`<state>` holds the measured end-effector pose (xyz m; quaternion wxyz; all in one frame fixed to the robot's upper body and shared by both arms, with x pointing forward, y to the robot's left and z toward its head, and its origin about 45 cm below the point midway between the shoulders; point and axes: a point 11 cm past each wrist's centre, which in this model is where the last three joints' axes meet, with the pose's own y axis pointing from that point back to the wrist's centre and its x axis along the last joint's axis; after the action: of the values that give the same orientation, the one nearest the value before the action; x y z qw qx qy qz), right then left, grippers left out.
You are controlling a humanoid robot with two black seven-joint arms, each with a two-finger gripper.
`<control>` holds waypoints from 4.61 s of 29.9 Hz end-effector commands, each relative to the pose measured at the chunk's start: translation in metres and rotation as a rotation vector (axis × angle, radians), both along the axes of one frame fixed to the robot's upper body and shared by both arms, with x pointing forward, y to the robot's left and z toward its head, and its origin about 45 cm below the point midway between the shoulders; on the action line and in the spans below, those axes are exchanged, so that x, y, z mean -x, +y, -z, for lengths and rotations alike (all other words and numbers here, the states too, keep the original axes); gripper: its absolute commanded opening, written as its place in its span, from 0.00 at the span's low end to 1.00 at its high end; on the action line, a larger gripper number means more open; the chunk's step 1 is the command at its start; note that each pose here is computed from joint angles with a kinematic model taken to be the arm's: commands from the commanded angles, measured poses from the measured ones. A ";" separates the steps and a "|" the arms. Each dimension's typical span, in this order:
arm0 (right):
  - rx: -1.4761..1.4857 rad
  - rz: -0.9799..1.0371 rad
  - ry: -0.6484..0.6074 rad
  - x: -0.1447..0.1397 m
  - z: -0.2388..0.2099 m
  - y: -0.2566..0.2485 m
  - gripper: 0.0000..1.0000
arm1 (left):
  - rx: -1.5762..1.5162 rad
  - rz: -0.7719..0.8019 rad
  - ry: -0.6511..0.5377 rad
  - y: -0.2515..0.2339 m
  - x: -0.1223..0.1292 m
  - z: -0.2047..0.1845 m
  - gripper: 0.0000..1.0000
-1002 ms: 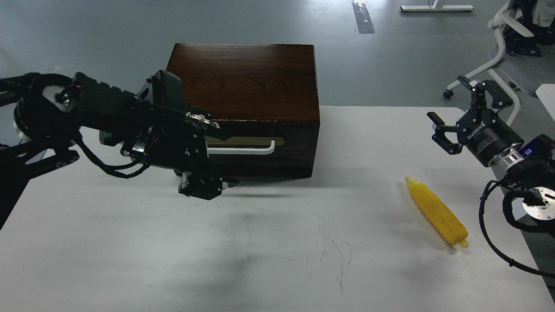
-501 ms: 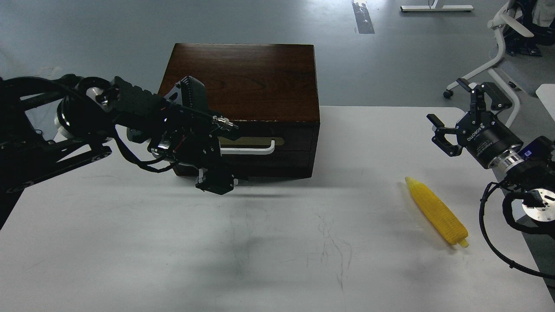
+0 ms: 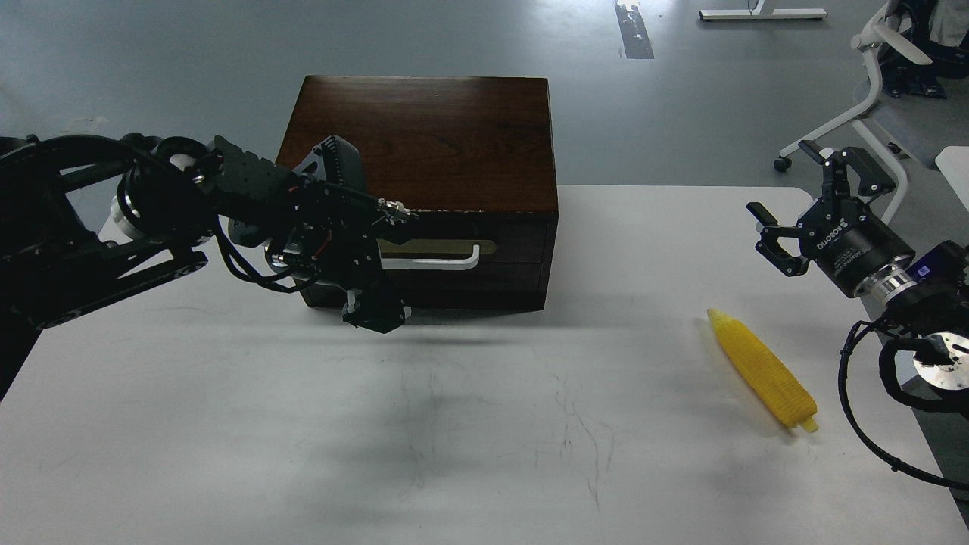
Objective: Put corn in drawer with both arms
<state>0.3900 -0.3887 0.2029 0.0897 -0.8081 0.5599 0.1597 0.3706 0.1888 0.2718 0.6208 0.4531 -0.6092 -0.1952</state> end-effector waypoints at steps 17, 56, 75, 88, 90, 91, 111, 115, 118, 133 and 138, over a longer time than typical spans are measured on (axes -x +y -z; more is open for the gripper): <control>0.001 0.000 -0.002 0.000 -0.001 0.000 1.00 | -0.002 -0.021 0.027 0.003 -0.001 0.013 0.99; 0.019 0.013 -0.001 0.002 -0.003 -0.010 1.00 | -0.022 0.164 0.119 -0.021 0.061 0.029 0.99; 0.018 0.012 0.000 0.002 -0.003 -0.009 1.00 | -0.051 0.195 0.171 -0.001 0.095 0.032 0.99; 0.018 0.012 0.000 0.002 -0.003 -0.009 1.00 | -0.044 0.213 0.179 -0.004 0.101 0.032 0.99; 0.019 0.013 0.000 0.002 -0.003 -0.010 1.00 | -0.044 0.213 0.176 -0.004 0.100 0.031 0.99; 0.019 0.013 0.000 0.002 -0.003 -0.010 1.00 | -0.043 0.213 0.175 -0.004 0.100 0.031 0.99; 0.024 0.006 0.010 0.004 0.000 -0.009 1.00 | -0.022 0.205 0.127 -0.010 0.087 0.018 0.99; 0.023 0.007 0.009 0.003 0.000 -0.009 1.00 | -0.024 0.194 0.122 -0.008 0.083 0.017 0.99; 0.023 0.007 0.009 0.003 0.000 -0.009 1.00 | -0.027 0.187 0.122 -0.007 0.081 0.018 0.99; 0.023 0.007 0.008 0.003 -0.001 -0.009 1.00 | -0.024 0.191 0.105 -0.008 0.079 0.012 0.99; 0.023 0.007 0.009 0.003 0.000 -0.009 1.00 | -0.022 0.194 0.103 -0.009 0.080 0.011 0.99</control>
<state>0.3868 -0.3977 0.2033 0.0782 -0.8063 0.5653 0.1559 0.2910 0.1802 0.2597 0.6247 0.3888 -0.6144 -0.2848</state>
